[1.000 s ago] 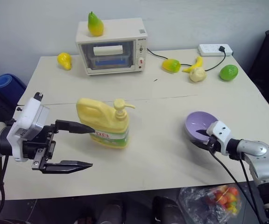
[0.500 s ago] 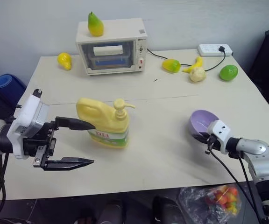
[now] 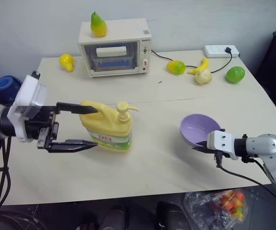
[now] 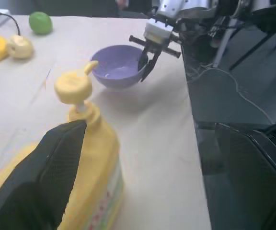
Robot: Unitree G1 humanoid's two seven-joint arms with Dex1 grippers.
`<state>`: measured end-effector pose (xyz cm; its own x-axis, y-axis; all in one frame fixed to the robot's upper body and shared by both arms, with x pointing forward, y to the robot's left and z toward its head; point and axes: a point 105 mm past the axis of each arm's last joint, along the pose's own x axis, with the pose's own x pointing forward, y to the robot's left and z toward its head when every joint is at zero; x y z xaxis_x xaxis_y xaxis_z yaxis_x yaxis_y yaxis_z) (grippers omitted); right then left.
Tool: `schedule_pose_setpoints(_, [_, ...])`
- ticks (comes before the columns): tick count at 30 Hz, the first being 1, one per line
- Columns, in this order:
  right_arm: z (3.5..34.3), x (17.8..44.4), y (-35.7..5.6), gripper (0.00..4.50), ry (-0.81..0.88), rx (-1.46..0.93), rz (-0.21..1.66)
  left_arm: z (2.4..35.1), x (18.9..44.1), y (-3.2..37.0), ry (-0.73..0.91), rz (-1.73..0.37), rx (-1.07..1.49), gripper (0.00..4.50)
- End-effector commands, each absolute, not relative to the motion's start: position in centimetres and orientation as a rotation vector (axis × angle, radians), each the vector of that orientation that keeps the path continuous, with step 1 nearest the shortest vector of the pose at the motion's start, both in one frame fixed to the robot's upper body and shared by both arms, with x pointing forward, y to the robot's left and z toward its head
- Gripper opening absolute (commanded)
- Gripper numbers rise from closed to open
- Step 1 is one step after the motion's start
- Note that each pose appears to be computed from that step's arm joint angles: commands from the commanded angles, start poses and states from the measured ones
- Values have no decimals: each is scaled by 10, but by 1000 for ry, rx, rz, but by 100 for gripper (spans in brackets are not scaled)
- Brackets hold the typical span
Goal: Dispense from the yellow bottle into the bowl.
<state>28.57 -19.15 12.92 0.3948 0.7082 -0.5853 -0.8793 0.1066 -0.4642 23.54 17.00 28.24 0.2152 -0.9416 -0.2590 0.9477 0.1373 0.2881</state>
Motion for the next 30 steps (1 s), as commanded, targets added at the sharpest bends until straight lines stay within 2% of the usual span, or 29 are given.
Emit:
schedule_pose_setpoints(1, [168, 273, -154, 3, 127, -855, 1316, 305, 247, 169, -65, -1365, 471, 450])
schedule_pose_setpoints(6, [209, 258, -111, 3, 72, -793, 1478, 328, 269, 157, -146, -1393, 522, 450])
schedule_pose_setpoints(17, [227, 248, -83, 3, 66, -866, 1663, 332, 280, 142, -155, -1484, 535, 450])
schedule_pose_setpoints(23, [233, 251, -76, 3, 74, -854, 1670, 329, 279, 138, -163, -1503, 551, 450])
schedule_pose_setpoints(30, [231, 262, -78, 3, 148, -877, 1520, 328, 278, 134, -179, -1503, 555, 450])
